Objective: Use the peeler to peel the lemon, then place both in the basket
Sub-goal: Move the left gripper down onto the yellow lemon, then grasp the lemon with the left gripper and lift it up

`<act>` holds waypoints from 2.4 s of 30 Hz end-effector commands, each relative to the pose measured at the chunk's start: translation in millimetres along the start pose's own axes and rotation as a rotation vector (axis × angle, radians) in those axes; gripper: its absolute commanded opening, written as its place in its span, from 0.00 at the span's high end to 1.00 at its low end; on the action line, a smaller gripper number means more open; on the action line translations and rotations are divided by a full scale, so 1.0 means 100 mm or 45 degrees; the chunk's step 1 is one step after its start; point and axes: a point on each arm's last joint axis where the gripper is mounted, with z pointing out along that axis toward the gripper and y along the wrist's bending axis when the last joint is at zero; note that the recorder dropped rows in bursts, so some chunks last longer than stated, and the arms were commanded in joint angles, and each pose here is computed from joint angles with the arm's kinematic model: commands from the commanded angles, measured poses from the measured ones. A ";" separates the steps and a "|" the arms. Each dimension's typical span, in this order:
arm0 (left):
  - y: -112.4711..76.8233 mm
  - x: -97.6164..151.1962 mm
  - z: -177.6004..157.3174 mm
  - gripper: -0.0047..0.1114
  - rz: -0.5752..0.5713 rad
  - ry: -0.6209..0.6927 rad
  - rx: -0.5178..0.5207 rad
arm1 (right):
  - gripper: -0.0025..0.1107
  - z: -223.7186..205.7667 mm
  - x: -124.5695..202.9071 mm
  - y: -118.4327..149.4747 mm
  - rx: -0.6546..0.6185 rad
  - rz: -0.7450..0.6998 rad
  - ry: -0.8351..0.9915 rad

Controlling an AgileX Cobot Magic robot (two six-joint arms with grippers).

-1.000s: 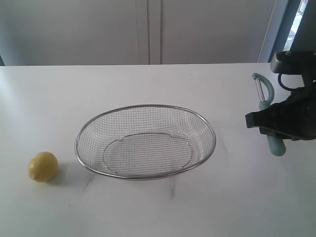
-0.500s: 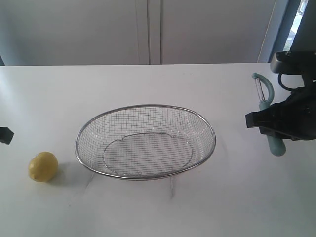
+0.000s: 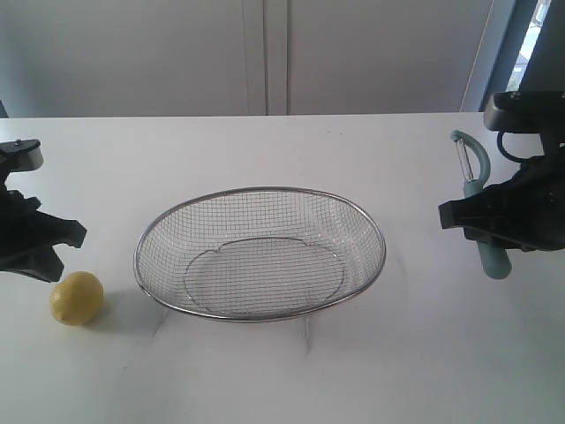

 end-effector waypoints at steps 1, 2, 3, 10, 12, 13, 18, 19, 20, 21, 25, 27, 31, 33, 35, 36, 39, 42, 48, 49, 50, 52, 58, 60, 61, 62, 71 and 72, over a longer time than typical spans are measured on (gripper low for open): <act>-0.04 -0.02 0.01 0.91 0.050 -0.011 0.019 | 0.98 -0.02 -0.01 0.00 0.000 -0.016 -0.025; -0.04 -0.02 0.01 0.84 0.050 -0.020 0.017 | 0.98 -0.02 -0.01 0.00 0.000 -0.016 -0.032; -0.04 -0.02 0.01 0.80 0.056 -0.017 0.017 | 0.98 -0.02 -0.01 0.00 0.000 -0.016 -0.039; -0.01 -0.03 0.13 0.42 0.142 0.014 0.019 | 0.98 -0.02 -0.02 0.00 0.000 -0.016 -0.044; 0.00 -0.04 0.19 0.37 0.163 0.021 0.015 | 0.98 -0.02 -0.02 0.00 0.000 -0.016 -0.044; 0.01 -0.05 0.22 0.36 0.160 0.032 0.014 | 0.98 -0.02 -0.02 0.00 0.000 -0.016 -0.044; 0.04 -0.03 0.37 0.35 0.145 0.092 0.016 | 0.98 -0.02 -0.02 0.00 0.000 -0.016 -0.044; 0.05 -0.03 0.39 0.35 0.144 0.095 0.016 | 0.98 -0.02 -0.02 0.00 0.000 -0.016 -0.044; 0.05 -0.04 0.40 0.35 0.142 0.097 0.014 | 0.98 -0.02 -0.02 0.00 0.000 -0.016 -0.044; 0.06 -0.04 0.42 0.35 0.140 0.094 0.011 | 0.98 -0.02 -0.02 0.00 0.000 -0.016 -0.044; 0.07 -0.04 0.50 0.35 0.118 0.117 0.020 | 0.98 -0.02 -0.02 0.00 0.000 -0.016 -0.044; 0.08 -0.03 0.56 0.35 0.112 0.140 0.020 | 0.98 -0.02 -0.02 0.00 0.001 -0.016 -0.047; 0.10 -0.02 0.63 0.35 0.105 0.165 0.020 | 0.98 -0.02 -0.02 0.00 0.001 -0.016 -0.047; 0.10 -0.02 0.64 0.35 0.105 0.160 0.018 | 0.98 -0.02 -0.02 0.00 0.001 -0.016 -0.047; 0.11 -0.03 0.64 0.35 0.104 0.156 0.016 | 0.98 -0.02 -0.02 0.00 0.001 -0.016 -0.047; 0.11 -0.03 0.64 0.35 0.104 0.153 0.015 | 0.98 -0.02 -0.02 0.00 0.001 -0.016 -0.047; 0.11 -0.03 0.64 0.38 0.105 0.152 0.014 | 0.98 -0.02 -0.02 0.00 -0.001 -0.013 -0.047; 0.11 -0.03 0.64 0.49 0.105 0.152 0.014 | 0.98 -0.02 -0.02 0.00 -0.001 -0.012 -0.047; 0.10 -0.02 0.64 0.84 0.104 0.161 0.017 | 0.98 -0.02 -0.02 0.00 -0.001 -0.012 -0.047; 0.10 -0.02 0.64 0.89 0.104 0.162 0.018 | 0.98 -0.02 -0.02 0.00 -0.001 -0.012 -0.047; 0.10 -0.02 0.64 0.94 0.104 0.163 0.018 | 0.98 -0.02 -0.02 0.00 -0.001 -0.012 -0.047; 0.10 -0.02 0.64 0.96 0.104 0.165 0.019 | 0.98 -0.02 -0.02 0.00 -0.001 -0.012 -0.047; 0.09 -0.02 0.59 0.96 0.155 0.162 0.028 | 0.98 -0.02 -0.02 0.00 0.001 -0.018 -0.044; 0.07 -0.03 0.52 0.96 0.181 0.135 0.028 | 0.98 -0.02 -0.02 0.00 0.002 -0.020 -0.044; 0.06 -0.03 0.48 0.96 0.185 0.123 0.029 | 0.98 -0.02 -0.02 0.00 0.002 -0.020 -0.044; 0.05 -0.03 0.44 0.96 0.189 0.111 0.030 | 0.98 -0.02 -0.02 0.00 0.002 -0.020 -0.044; -0.04 -0.03 0.05 0.96 0.302 -0.019 0.031 | 0.98 -0.02 -0.02 0.00 0.002 -0.042 -0.042; -0.05 -0.03 0.01 0.96 0.321 -0.039 0.030 | 0.98 -0.02 -0.02 0.00 0.002 -0.045 -0.042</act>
